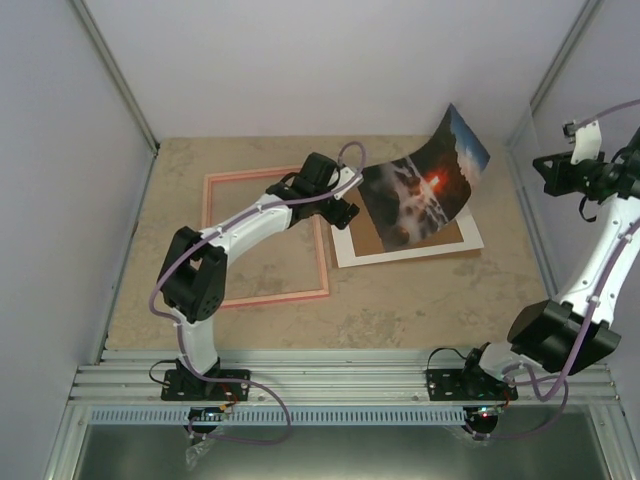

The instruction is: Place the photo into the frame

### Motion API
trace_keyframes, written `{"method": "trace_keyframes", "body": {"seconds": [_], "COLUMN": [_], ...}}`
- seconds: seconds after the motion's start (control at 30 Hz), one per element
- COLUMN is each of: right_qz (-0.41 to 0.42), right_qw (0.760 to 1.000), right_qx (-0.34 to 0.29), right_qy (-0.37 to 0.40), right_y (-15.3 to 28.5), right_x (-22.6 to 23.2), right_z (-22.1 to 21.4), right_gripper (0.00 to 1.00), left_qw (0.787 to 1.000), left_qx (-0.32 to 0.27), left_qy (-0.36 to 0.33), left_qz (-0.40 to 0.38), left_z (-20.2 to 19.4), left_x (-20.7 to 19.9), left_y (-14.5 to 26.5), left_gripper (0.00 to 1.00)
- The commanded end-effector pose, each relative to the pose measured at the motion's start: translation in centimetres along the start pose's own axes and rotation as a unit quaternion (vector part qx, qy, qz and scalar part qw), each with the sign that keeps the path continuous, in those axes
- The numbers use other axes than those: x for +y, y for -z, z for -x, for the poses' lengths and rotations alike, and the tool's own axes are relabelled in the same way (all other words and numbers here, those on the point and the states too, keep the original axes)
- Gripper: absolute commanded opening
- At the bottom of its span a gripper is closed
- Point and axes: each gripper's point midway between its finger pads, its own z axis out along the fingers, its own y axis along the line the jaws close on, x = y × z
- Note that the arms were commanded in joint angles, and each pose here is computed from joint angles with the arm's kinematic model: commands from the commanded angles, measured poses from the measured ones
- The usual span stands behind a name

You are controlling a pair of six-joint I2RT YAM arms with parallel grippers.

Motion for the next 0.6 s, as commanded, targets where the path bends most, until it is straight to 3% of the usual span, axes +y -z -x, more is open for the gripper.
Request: {"method": "trace_keyframes", "body": {"seconds": [0.0, 0.17, 0.33, 0.57], "right_qz": [-0.029, -0.075, -0.145, -0.168], "right_qw": [0.995, 0.981, 0.952, 0.907], "right_qx": [-0.062, -0.099, -0.137, -0.192], "right_qy": [0.067, 0.148, 0.232, 0.336], "right_y": [3.3, 6.5, 10.1, 13.8], "right_x": [1.6, 2.9, 3.8, 7.4], "right_z": [3.8, 6.4, 9.3, 11.9], "right_gripper": [0.01, 0.01, 0.01, 0.01], "left_qw": [0.999, 0.998, 0.997, 0.986], "left_qx": [-0.038, -0.056, -0.081, -0.164], "left_qy": [0.003, -0.001, 0.000, -0.006], "left_qz": [0.007, 0.011, 0.006, -0.001], "left_z": [1.9, 2.7, 4.2, 10.0], "left_x": [0.3, 0.2, 0.1, 0.4], "left_y": [2.1, 3.6, 5.2, 10.5], "left_gripper": [0.95, 0.95, 0.95, 0.99]}}
